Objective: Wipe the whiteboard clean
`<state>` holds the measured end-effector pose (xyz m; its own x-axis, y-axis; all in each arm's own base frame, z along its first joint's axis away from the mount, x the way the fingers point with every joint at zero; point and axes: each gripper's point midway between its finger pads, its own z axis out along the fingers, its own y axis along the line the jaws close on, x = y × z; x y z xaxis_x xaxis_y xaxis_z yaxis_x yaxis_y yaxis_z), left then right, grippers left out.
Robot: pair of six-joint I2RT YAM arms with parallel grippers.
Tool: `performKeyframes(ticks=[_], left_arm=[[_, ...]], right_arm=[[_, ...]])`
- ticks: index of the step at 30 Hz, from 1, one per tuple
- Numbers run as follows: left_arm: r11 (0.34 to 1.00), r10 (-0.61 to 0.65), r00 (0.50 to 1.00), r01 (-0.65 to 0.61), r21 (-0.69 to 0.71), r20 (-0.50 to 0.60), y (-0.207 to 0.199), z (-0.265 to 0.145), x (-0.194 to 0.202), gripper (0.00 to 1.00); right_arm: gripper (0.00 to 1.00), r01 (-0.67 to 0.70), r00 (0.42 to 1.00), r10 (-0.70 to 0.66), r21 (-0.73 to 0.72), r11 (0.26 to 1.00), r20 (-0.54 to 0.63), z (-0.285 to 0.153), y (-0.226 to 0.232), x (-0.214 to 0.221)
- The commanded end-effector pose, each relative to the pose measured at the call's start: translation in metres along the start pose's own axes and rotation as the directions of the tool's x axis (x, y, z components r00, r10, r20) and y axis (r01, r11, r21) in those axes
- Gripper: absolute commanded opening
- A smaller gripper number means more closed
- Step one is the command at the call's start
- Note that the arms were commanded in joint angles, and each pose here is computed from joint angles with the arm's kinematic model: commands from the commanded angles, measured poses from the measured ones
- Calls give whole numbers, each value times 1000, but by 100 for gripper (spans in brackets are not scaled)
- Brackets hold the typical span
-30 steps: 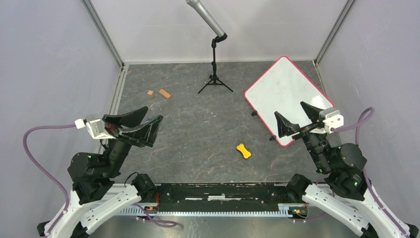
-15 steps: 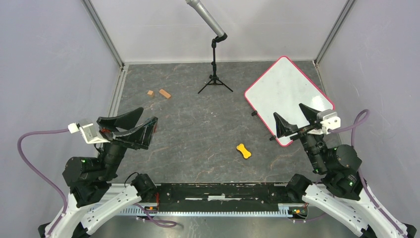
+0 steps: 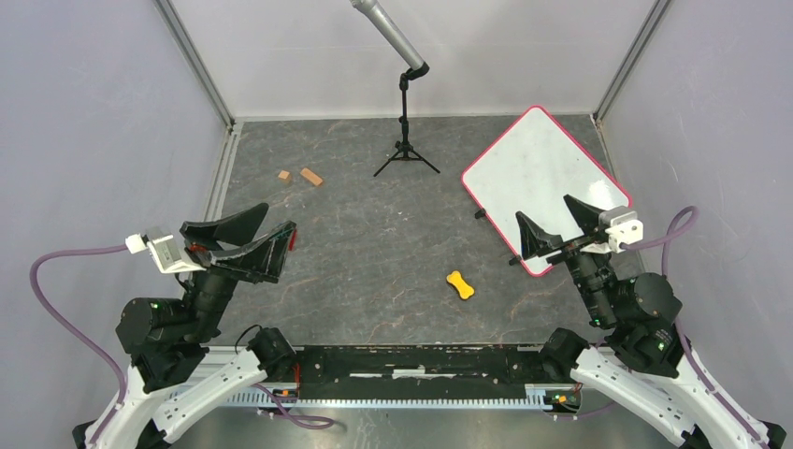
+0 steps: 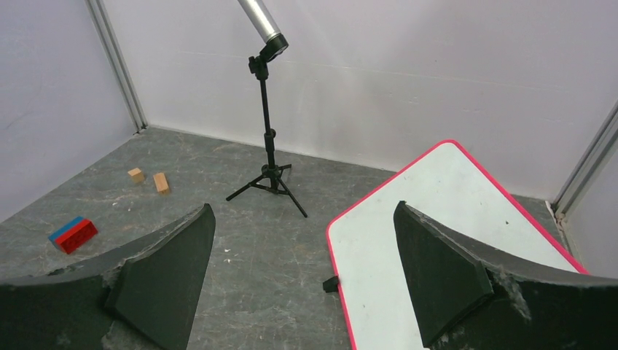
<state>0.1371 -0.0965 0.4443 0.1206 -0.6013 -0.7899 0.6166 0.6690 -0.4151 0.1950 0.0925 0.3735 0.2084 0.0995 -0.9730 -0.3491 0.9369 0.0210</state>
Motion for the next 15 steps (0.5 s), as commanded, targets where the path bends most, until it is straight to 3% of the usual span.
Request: performKeyframes(ticks=[1,15], left_arm=[[998,57,998,-57,-7,39,2,1,-12,100],[998,62,997,-62,-13,34,2,3,-10,100]], right_arm=[[98,-42,998,41,15,999,43,0,-3,-12],[98,-12,1000,12,40,999,-2,2,-5,0]])
